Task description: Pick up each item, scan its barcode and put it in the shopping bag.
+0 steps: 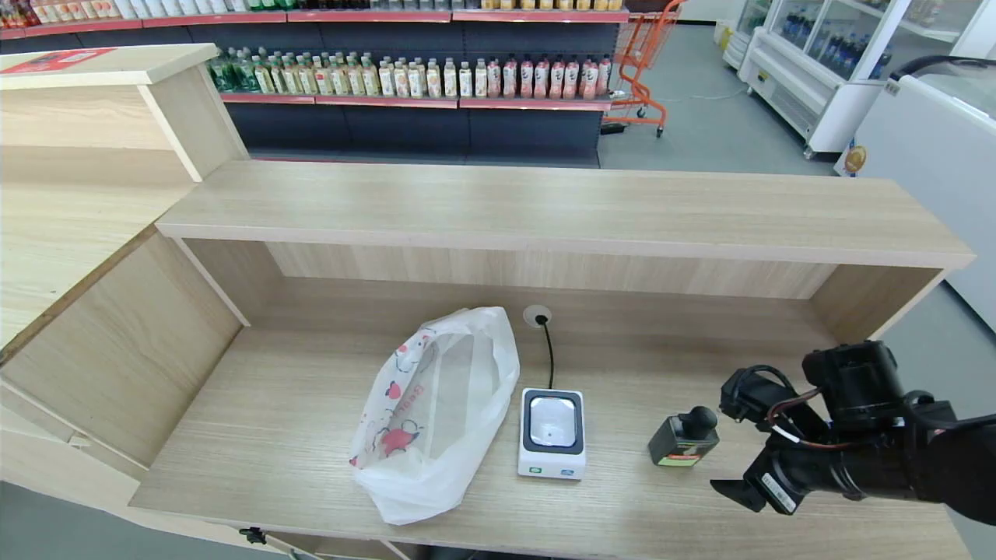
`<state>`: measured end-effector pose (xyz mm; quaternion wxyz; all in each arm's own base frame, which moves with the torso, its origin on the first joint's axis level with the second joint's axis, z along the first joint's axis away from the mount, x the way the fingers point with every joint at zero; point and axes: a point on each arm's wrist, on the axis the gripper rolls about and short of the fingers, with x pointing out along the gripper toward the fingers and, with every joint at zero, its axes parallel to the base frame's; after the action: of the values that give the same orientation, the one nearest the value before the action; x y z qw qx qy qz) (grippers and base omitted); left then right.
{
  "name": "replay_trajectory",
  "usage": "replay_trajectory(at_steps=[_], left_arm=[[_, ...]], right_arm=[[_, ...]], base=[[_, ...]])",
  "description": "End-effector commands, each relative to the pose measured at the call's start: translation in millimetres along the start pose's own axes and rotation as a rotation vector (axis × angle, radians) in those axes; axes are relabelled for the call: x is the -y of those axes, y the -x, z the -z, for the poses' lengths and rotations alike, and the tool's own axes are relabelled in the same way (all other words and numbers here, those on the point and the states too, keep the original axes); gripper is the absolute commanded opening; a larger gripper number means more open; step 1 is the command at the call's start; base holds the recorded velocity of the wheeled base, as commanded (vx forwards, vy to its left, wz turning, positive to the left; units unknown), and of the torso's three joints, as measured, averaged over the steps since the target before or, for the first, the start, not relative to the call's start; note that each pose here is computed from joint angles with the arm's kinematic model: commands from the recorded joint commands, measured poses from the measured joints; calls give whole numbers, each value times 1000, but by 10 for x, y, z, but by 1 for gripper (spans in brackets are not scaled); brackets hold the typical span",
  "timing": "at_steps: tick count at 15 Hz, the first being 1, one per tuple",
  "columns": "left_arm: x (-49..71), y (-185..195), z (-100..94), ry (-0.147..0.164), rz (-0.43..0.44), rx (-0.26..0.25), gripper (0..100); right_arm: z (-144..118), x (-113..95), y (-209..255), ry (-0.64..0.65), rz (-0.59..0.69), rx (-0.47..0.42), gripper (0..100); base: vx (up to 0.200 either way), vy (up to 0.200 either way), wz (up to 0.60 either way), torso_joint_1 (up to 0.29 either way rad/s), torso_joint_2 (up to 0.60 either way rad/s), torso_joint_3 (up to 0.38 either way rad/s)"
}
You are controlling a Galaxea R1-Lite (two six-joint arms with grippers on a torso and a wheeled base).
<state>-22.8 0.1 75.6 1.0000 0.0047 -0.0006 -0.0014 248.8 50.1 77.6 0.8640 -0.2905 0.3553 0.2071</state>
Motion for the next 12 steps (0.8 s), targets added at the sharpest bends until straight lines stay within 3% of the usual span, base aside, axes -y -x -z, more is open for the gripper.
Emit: replay_trajectory(at_steps=[1, 12], left_arm=[[0, -1, -1, 0, 0, -1, 100], [0, -1, -1, 0, -1, -1, 100]], right_arm=[[40, -92, -272, 61, -38, -20, 100], [-173, -1, -791, 161, -93, 154, 100]], base=[[0, 0, 0, 0, 0, 0], [0, 0, 0, 0, 0, 0]])
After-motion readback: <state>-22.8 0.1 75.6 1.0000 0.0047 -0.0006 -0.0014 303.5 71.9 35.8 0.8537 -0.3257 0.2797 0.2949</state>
